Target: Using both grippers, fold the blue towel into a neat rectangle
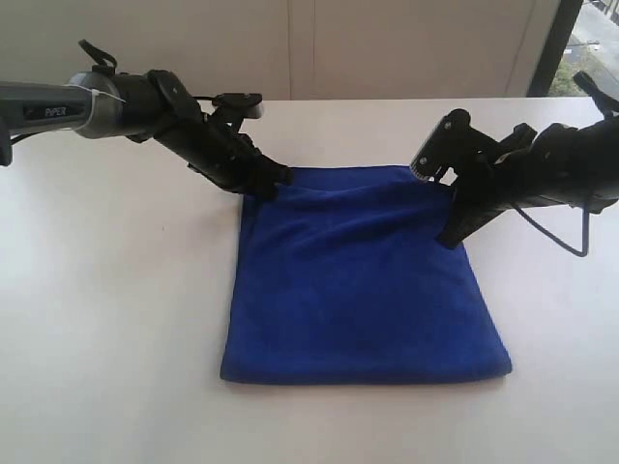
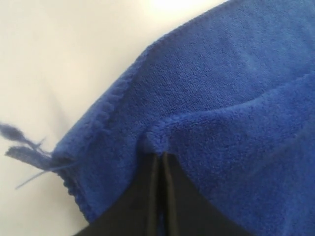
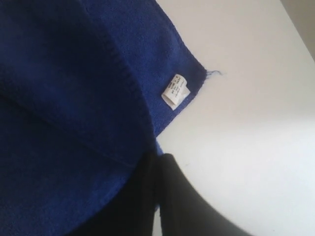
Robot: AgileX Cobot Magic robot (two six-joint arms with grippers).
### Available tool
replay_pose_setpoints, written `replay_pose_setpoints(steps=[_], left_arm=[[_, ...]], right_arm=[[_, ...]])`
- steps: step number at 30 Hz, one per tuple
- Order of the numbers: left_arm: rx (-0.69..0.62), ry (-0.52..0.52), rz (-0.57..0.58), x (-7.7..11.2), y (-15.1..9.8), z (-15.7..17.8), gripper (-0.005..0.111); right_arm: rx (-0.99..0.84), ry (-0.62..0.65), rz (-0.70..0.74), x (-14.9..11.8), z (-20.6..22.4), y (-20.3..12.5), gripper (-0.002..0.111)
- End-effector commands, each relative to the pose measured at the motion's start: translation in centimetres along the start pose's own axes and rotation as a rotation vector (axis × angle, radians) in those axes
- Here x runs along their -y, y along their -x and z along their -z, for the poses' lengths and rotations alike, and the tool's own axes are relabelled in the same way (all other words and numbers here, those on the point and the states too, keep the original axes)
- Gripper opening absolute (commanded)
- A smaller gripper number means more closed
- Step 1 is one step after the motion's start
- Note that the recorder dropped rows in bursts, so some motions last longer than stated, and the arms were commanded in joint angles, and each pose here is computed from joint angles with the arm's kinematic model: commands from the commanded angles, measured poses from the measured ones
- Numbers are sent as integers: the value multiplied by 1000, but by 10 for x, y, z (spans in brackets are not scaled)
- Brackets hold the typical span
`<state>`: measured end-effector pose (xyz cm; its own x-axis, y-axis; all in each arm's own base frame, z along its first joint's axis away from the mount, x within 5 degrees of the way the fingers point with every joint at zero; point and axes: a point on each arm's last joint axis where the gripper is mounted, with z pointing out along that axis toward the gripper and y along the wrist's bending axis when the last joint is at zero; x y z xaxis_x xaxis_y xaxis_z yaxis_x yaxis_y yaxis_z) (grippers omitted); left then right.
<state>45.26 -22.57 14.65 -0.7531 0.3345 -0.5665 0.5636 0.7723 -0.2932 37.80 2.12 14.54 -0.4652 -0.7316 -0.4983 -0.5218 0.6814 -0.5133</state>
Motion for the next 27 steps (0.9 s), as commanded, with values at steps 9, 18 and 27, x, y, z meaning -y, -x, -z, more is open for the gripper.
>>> replay_pose_setpoints(steps=[9, 18, 27], left_arm=[[70, -24, -75, 27, 31, 68, 0], [148, 45, -94, 28, 43, 91, 0], [183, 77, -82, 17, 46, 95, 0]], right_arm=[[75, -48, 26, 18, 36, 20, 0], [115, -120, 74, 29, 45, 29, 0], [156, -177, 88, 44, 47, 43, 0]])
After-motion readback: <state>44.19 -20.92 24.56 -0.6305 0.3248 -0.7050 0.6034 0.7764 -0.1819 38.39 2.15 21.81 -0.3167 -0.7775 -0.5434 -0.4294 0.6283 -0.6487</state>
